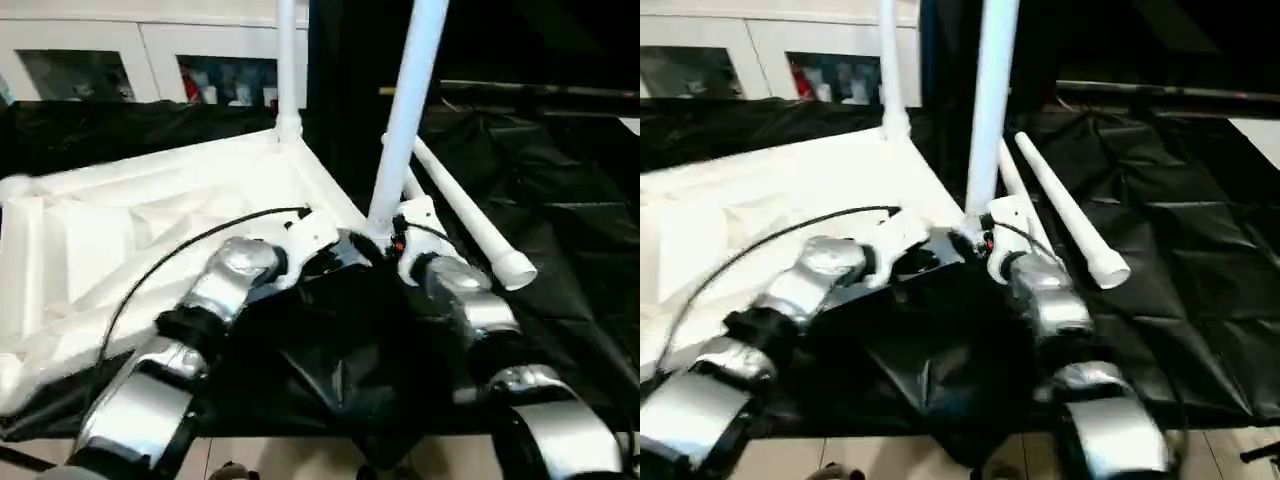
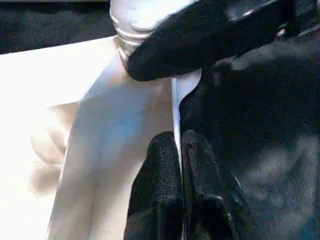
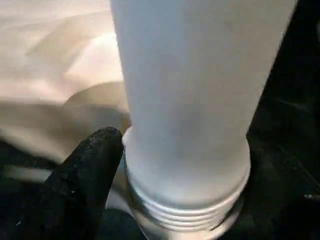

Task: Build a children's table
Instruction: Rotate leg to tighten

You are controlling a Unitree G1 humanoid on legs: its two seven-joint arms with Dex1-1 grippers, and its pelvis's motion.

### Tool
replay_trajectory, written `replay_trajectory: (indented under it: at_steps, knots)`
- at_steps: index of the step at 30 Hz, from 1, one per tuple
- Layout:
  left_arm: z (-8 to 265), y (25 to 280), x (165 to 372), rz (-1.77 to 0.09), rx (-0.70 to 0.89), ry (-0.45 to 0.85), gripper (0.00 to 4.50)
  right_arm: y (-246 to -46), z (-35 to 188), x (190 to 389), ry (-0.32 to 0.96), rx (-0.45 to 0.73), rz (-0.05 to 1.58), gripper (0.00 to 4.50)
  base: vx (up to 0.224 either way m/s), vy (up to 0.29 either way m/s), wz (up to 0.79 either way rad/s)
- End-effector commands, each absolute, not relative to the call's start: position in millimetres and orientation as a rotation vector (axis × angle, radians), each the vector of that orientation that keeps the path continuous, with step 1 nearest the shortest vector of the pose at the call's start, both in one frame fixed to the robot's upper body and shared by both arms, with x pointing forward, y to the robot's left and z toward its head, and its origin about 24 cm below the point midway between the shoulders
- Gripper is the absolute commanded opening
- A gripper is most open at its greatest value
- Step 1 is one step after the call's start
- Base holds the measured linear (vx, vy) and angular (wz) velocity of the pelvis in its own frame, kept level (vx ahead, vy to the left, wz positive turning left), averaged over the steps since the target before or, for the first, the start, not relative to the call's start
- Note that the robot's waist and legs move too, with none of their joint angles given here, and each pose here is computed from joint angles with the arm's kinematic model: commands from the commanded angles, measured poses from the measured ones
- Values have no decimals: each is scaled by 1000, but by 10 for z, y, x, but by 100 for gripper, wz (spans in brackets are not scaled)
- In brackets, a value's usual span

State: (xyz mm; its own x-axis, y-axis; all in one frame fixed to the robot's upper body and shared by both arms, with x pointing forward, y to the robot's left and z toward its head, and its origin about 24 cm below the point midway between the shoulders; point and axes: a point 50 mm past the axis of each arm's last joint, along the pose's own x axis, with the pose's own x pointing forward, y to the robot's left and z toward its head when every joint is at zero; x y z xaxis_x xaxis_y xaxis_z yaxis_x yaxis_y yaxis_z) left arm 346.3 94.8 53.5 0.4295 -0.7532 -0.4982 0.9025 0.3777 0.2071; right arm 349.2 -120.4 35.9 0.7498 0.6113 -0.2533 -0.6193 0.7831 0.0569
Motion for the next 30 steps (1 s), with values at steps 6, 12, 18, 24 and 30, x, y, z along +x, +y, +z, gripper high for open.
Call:
replay_trajectory:
  at_steps: [6, 12, 18, 24, 30]
  knots:
    - [512, 1117, 3252, -1344, 481, 335, 0, -1376, 519, 3294, 255, -177, 1059, 368, 0, 0, 0]
    - [536, 1223, 3213, -1393, 473, 351, 0, -1468, 543, 3230, 273, -214, 1129, 368, 0, 0, 0]
    - [539, 1288, 3215, -1392, 477, 359, 0, -1480, 541, 3207, 291, -205, 1150, 335, 0, 0, 0]
    - [547, 1252, 3225, -1380, 458, 346, 0, -1421, 541, 3203, 275, -146, 1140, 286, 0, 0, 0]
    - [496, 1154, 3356, -1191, 466, 350, 0, -1328, 351, 3273, 312, -38, 884, 277, 0, 0, 0]
